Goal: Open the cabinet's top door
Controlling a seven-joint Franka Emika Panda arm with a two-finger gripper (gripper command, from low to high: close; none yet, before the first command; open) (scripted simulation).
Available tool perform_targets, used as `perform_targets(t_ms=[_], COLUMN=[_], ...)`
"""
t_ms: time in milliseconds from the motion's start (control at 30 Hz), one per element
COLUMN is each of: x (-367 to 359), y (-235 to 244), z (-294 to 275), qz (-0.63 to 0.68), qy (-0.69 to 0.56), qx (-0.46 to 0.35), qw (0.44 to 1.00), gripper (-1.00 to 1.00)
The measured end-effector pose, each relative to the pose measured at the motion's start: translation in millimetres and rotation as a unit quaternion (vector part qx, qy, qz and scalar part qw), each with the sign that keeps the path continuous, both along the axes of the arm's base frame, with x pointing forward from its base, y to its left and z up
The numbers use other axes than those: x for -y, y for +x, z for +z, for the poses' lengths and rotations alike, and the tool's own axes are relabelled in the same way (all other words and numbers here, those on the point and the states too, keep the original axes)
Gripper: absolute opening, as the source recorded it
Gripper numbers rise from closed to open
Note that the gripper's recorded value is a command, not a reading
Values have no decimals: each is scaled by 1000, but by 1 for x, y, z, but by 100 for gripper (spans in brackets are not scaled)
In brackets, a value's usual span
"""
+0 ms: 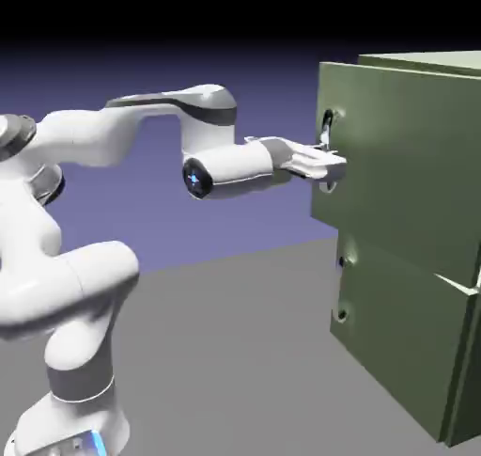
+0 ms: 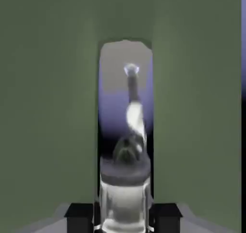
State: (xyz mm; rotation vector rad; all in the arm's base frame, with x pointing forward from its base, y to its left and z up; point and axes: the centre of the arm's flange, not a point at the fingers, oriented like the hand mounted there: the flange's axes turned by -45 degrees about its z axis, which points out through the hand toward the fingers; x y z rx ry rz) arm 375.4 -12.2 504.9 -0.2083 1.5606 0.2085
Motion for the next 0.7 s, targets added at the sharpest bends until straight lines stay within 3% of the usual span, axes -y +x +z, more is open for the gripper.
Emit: perform_targets(t_ms=[700], x=[140], y=[-98], z=[0], qz=[250], qy=[0], qx=[0], qw=[968], gripper=[-100])
